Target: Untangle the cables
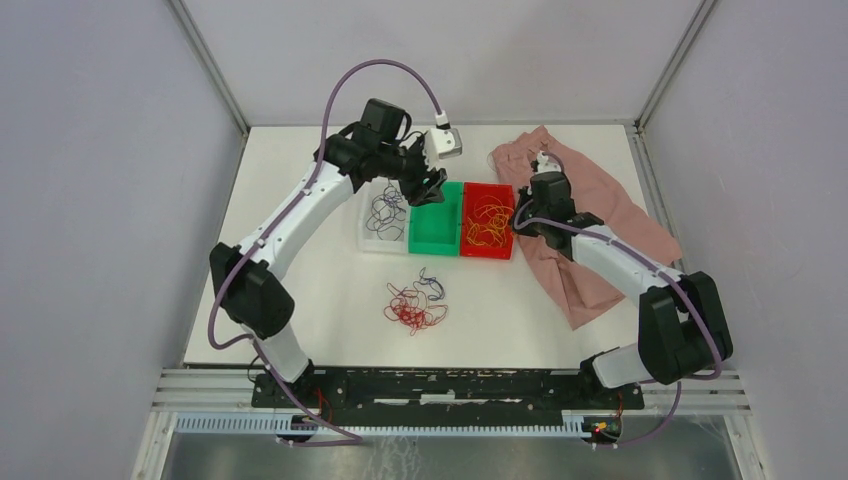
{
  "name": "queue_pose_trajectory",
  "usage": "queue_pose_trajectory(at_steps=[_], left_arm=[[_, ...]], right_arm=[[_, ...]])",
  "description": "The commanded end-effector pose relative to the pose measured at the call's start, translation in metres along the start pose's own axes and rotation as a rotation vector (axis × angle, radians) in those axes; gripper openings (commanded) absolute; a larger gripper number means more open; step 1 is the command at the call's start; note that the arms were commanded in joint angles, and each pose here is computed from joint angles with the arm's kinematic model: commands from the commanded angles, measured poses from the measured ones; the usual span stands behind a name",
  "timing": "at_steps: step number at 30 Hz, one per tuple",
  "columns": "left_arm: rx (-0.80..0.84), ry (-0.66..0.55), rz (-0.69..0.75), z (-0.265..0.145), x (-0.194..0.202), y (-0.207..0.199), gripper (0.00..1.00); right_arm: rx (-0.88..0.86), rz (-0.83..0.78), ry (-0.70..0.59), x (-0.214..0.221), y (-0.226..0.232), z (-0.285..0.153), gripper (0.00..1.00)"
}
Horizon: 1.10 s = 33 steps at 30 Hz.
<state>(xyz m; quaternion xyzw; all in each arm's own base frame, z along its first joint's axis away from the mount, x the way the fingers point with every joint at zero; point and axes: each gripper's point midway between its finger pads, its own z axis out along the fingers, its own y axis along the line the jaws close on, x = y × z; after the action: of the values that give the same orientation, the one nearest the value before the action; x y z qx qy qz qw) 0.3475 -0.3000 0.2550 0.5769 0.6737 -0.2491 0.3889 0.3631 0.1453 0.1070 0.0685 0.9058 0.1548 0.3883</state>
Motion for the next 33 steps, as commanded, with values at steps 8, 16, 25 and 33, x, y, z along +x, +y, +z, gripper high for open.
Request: queue_pose_trajectory(at_steps=[8, 16, 25, 33], left_arm=[[-0.032, -0.086, -0.013, -0.029, -0.013, 0.001, 0.64], [0.026, -0.014, -0.039, -0.023, 0.031, -0.024, 0.64], [0.028, 0.06, -0.06, -0.039, 0.057, -0.035, 0.64], [0.04, 0.096, -0.098, -0.046, 0.08, -0.043, 0.64]], right_arm=[[-0.005, -0.135, -0.048, -0.031, 0.042, 0.007, 0.0], [0.026, -0.133, 0.03, -0.007, 0.044, 0.052, 0.0], [0.079, -0.178, 0.098, 0.014, 0.036, 0.082, 0.04], [0.021, -0.203, -0.049, -0.034, 0.064, 0.024, 0.44]])
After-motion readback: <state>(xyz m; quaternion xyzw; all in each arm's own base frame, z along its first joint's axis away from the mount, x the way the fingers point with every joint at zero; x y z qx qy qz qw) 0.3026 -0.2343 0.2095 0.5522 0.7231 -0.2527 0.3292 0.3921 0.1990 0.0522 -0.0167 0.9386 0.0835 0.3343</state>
